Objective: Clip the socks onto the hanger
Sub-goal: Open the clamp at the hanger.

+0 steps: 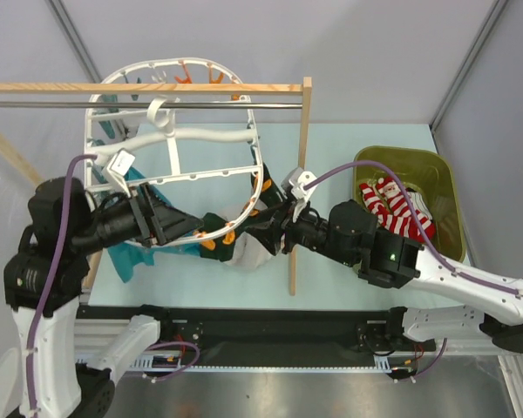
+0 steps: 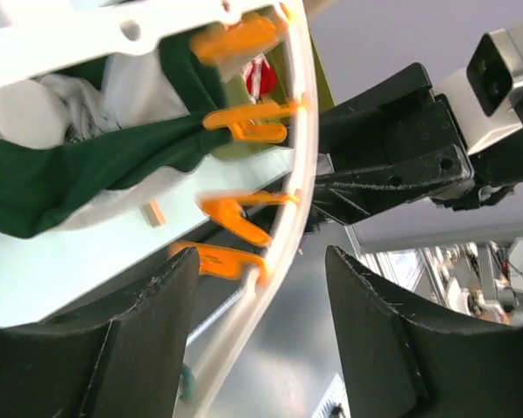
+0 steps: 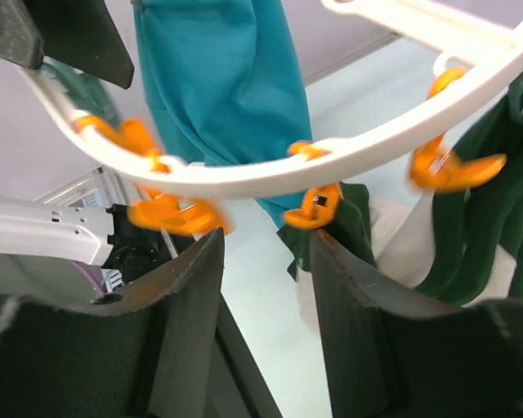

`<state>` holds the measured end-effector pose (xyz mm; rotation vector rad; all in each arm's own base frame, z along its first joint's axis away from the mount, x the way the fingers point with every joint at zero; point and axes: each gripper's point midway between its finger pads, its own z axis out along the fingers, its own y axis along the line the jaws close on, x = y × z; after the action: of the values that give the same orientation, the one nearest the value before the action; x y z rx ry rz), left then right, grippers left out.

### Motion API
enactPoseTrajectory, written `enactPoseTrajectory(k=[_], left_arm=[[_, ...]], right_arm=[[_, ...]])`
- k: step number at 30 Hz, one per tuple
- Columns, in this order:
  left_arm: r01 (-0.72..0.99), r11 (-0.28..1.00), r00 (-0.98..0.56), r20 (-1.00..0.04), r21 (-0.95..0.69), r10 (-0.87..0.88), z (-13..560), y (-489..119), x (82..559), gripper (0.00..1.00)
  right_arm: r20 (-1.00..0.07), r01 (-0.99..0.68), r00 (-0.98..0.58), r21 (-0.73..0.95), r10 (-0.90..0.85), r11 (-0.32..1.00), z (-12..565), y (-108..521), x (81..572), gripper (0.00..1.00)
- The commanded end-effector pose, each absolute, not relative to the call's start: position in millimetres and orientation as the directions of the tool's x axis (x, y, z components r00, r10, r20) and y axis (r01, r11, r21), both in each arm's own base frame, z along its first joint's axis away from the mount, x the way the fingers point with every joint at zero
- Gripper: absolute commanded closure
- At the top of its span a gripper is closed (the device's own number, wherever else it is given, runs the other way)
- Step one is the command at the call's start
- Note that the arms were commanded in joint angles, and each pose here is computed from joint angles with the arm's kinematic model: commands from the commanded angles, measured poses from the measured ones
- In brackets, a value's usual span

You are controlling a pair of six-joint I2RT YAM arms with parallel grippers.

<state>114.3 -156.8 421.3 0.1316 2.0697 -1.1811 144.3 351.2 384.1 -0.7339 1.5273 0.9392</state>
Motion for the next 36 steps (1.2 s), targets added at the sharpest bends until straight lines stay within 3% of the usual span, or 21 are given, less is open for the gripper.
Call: enactPoseTrajectory(k=[1,7,11,15,17,20,25,27,36], left_arm=[[0.400,0.577,-0.625,-0.672,-0.713,-0.397,427.3,-144.9,107.0,0.35],[0.504,0.460,-0.502,-0.681,-0.731,-0.533,439.6,-145.0,93.0,0.41],[0.625,0.488,-0.284,-0.760,-0.609,-0.585,481.4,-129.4,72.6,0.37],[0.620,0.504,-0.362,-0.789,-0.601,-0.496,479.3,-141.5,90.3,0.41],[0.632,0.520,-0.330,-0.806,-0.575,-0.491,483.2,-139.4,90.1,0.31],[0.685,0.508,-0.294,-0.836,-0.522,-0.463,498.5,-141.6,78.7,0.29],[0.865,0.189,-0.357,-0.834,-0.466,-0.421,528.2,-168.7,24.8,0.38],[0.869,0.131,-0.394,-0.828,-0.477,-0.399,525.5,-171.5,18.3,0.37],[0.753,0.249,-0.532,-0.786,-0.609,-0.315,446.1,-172.7,42.5,0.46]], right_arm=[[-0.979,-0.903,-0.175,0.202,0.106,0.379,398.6,358.0,138.8,0.52],[-0.976,-0.950,-0.196,0.213,0.095,0.230,405.9,367.3,120.4,0.58],[-0.971,-0.962,-0.215,0.229,0.103,0.149,408.9,371.1,103.5,0.58],[-0.962,-0.947,-0.238,0.260,0.132,0.189,412.6,373.6,110.8,0.57],[-0.960,-0.940,-0.252,0.273,0.123,0.205,410.2,376.8,111.8,0.47],[-0.956,-0.926,-0.267,0.289,0.119,0.244,410.2,377.4,114.7,0.42],[-0.936,-0.890,-0.329,0.352,0.127,0.289,412.2,376.4,123.0,0.38],[-0.927,-0.872,-0.350,0.374,0.132,0.315,412.6,376.8,128.1,0.39],[-0.897,-0.829,-0.408,0.442,0.168,0.342,424.8,373.5,134.5,0.40]])
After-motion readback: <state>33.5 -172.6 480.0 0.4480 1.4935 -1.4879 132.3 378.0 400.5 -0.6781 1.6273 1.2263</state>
